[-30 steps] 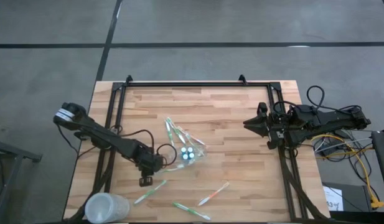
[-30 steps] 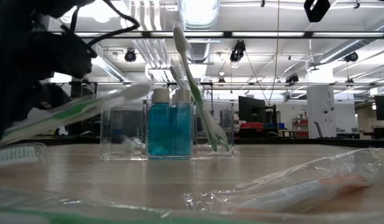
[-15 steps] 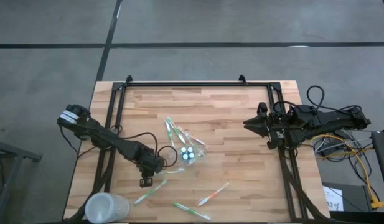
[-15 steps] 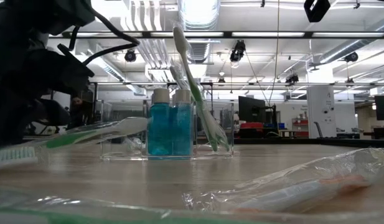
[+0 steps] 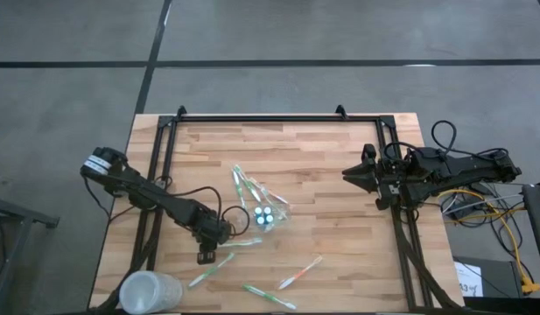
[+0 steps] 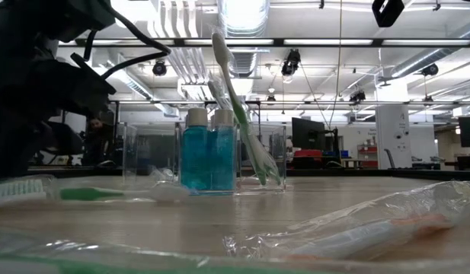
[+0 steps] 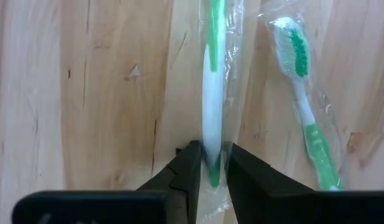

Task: Pick & Place toothbrushing station
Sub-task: Move the green toothbrush on the table, then adjust the green toothbrush on the table

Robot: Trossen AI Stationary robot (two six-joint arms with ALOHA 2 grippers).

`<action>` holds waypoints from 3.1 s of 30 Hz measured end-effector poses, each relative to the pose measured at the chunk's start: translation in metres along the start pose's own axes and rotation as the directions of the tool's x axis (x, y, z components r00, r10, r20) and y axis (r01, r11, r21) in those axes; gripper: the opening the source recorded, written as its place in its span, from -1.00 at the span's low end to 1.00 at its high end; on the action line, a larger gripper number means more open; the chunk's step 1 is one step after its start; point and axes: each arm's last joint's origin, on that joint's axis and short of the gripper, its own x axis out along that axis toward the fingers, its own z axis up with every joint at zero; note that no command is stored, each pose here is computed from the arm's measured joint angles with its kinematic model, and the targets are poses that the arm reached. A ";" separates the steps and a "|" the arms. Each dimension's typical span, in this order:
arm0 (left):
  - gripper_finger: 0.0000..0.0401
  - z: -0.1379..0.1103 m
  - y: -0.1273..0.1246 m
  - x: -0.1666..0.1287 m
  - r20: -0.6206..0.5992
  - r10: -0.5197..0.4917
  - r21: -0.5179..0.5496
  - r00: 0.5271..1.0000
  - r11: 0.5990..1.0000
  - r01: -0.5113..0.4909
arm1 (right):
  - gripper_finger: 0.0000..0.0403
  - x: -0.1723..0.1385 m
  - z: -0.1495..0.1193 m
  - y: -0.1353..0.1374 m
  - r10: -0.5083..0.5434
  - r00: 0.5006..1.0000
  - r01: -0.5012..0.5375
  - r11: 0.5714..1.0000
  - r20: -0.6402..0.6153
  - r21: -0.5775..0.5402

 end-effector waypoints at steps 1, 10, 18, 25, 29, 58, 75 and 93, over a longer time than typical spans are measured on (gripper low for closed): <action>-0.61 0.000 0.000 0.000 0.003 -0.003 -0.005 1.000 1.000 0.003 | -0.60 0.000 0.000 0.000 0.000 1.000 0.000 1.000 0.000 0.000; -0.63 0.000 -0.003 -0.013 0.061 -0.024 -0.038 0.998 0.999 0.027 | -0.66 0.000 0.000 0.000 0.000 1.000 0.000 1.000 0.000 0.000; -0.63 0.007 -0.012 -0.034 0.136 -0.058 -0.049 0.989 0.997 0.065 | -0.62 0.000 0.000 0.000 0.000 1.000 0.000 1.000 0.000 0.000; -0.63 0.011 -0.017 -0.070 0.204 0.059 -0.151 0.977 0.988 -0.028 | -0.59 0.000 0.000 0.000 0.000 1.000 0.000 1.000 0.000 0.000; -0.63 0.010 -0.016 -0.099 0.301 0.233 -0.303 0.925 0.943 -0.139 | -0.62 0.000 0.000 0.000 0.000 1.000 0.000 1.000 0.000 0.000; -0.63 0.014 0.041 -0.163 0.333 0.624 -0.625 0.707 0.707 -0.331 | -0.65 0.000 0.000 0.000 0.000 1.000 0.000 1.000 0.000 0.000; -0.63 0.060 0.061 -0.089 0.121 0.704 0.043 0.700 0.701 -0.712 | -0.59 0.000 0.000 0.000 0.000 1.000 0.000 1.000 0.000 0.000; -0.63 0.001 0.066 -0.105 0.647 0.296 0.001 0.703 0.921 -0.389 | -0.62 0.000 0.000 0.000 0.000 1.000 0.000 1.000 0.000 0.000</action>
